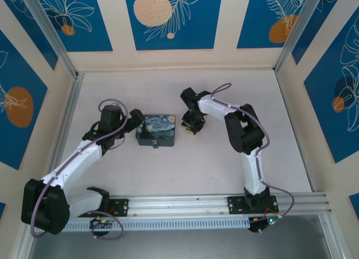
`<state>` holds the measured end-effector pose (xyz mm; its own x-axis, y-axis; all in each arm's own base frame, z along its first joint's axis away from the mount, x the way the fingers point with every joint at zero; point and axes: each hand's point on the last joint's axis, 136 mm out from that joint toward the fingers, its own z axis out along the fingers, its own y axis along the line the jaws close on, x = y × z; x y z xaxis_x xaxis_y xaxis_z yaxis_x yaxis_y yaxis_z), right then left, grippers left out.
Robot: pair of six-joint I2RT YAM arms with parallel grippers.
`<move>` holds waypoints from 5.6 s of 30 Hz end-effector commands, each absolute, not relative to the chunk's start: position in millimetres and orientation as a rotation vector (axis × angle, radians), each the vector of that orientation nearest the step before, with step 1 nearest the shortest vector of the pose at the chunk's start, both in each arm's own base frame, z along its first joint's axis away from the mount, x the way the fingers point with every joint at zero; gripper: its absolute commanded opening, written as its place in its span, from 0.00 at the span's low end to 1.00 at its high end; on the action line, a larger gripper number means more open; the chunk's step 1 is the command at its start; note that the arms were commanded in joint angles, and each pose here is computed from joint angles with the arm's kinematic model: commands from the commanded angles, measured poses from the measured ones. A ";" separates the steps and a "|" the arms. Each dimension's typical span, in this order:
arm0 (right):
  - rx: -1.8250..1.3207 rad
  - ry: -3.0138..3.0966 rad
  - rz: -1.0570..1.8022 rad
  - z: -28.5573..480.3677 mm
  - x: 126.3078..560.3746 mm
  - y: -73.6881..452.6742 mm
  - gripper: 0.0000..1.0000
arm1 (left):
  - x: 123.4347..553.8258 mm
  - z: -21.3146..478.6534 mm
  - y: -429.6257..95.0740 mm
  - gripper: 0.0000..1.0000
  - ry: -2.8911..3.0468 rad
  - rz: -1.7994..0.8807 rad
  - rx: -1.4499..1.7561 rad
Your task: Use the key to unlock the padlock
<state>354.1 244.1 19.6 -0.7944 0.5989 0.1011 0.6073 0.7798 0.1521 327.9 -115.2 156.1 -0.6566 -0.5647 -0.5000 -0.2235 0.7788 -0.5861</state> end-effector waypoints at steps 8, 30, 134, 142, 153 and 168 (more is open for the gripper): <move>-0.896 -2.984 -0.197 19.9 337.8 220.2 0.00 | 332.5 138.6 -118.2 1.00 2.356 -0.567 -0.542; -0.829 -3.083 -0.531 68.7 320.1 203.3 0.56 | 351.0 102.0 -127.7 1.00 2.449 -0.509 -0.513; -0.683 -3.241 -1.261 222.7 294.7 252.4 0.00 | 305.9 188.0 -337.3 0.80 2.224 -1.601 -1.187; -0.689 -3.234 -1.255 214.9 294.0 257.7 0.00 | 306.6 191.7 -349.0 0.69 2.216 -1.619 -1.188; -0.699 -3.234 -1.245 209.7 290.6 254.1 0.00 | 303.1 180.5 -340.2 0.50 2.220 -1.571 -1.217; -0.728 -3.226 -1.237 202.2 286.7 248.2 0.00 | 300.5 170.1 -334.6 0.24 2.236 -1.523 -1.240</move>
